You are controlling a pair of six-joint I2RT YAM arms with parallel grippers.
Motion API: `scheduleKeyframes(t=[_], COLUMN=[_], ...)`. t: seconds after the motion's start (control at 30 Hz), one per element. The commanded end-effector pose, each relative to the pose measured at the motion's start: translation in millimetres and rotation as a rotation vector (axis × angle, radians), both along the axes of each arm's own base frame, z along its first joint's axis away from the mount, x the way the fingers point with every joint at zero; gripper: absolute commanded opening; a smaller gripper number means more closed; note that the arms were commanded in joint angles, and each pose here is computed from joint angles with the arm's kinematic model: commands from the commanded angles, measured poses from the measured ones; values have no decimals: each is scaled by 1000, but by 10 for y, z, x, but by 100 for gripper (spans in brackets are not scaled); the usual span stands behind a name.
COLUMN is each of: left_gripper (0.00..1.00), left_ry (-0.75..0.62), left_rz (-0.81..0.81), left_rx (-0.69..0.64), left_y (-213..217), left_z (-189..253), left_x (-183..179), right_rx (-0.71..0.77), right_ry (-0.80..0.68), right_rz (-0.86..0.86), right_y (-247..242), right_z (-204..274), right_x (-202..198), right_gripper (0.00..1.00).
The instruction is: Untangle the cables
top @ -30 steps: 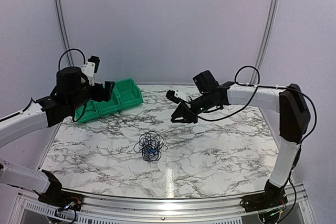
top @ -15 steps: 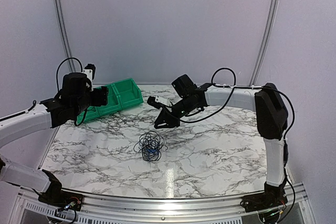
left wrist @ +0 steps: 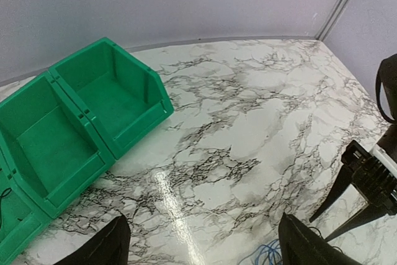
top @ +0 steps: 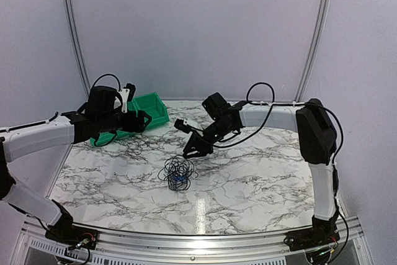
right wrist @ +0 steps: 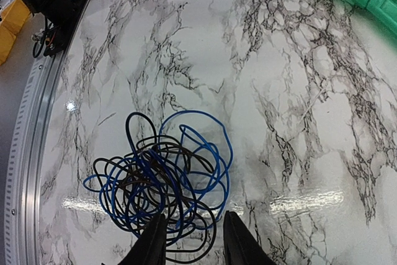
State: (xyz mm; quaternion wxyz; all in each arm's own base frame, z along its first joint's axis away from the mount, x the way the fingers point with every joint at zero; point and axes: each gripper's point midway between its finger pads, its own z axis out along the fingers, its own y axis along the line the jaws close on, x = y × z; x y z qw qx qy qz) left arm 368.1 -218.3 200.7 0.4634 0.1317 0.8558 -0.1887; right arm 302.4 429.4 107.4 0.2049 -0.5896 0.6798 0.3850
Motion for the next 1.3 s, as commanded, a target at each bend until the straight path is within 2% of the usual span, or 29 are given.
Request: scheduleKeyframes(t=[0.0, 0.03, 0.13, 0.23, 0.33, 0.43, 0.5, 0.57, 0.7, 0.77, 0.8, 0.87, 0.97, 1.03, 1.17, 1.27], left_gripper=[92, 98, 99, 99, 99, 99, 99, 99, 99, 99, 99, 99, 99, 99, 99, 99], left_ry=[-29, -22, 27, 68, -15, -157, -194, -199, -106, -49, -13, -28, -101, -119, -126, -93], left_rz=[-93, -104, -155, -137, -244, -244, -246, -220, -12, -70, -105, -128, -105, -106, -68, -134], left_rx=[-101, -109, -86, 7, 24, -41, -78, -79, 7, 99, 119, 92, -5, -40, -68, -71], left_y=[-180, -201, -283, -210, -273, -247, -238, -205, 46, -30, -75, -117, -109, -108, -74, -190], left_z=[214, 200, 114, -36, 41, 213, 306, 324, 23, -60, -86, -34, 119, 161, 198, 146], left_x=[-79, -96, -116, -81, -196, -251, -307, -285, -22, 17, -10, -36, -65, -102, -76, -107], right_rx=[30, 32, 24, -8, -15, -26, -30, -26, -8, 1, 4, 7, -13, -34, -55, -68], right_ry=[-26, -32, -44, -57, -56, -55, -48, -46, -46, -53, -57, -67, -76, -77, -74, -65], right_rz=[17, 18, 18, 11, 22, 21, 19, 18, 28, 32, 33, 32, 25, 17, -3, -13], right_y=[17, 14, 25, 71, 134, 169, 187, 199, 215, 211, 205, 188, 156, 131, 126, 148], right_z=[225, 233, 207, 128, 96, 46, 29, 49, 147, 212, 239, 268, 201, 133, 30, -31], right_x=[-37, -40, -43, -39, -78, -83, -77, -71, -86, -96, -104, -111, -107, -101, -65, -34], right_gripper=[33, 33, 33, 33, 33, 33, 33, 28, 6, 0, 0, 1, 21, 26, 27, 27])
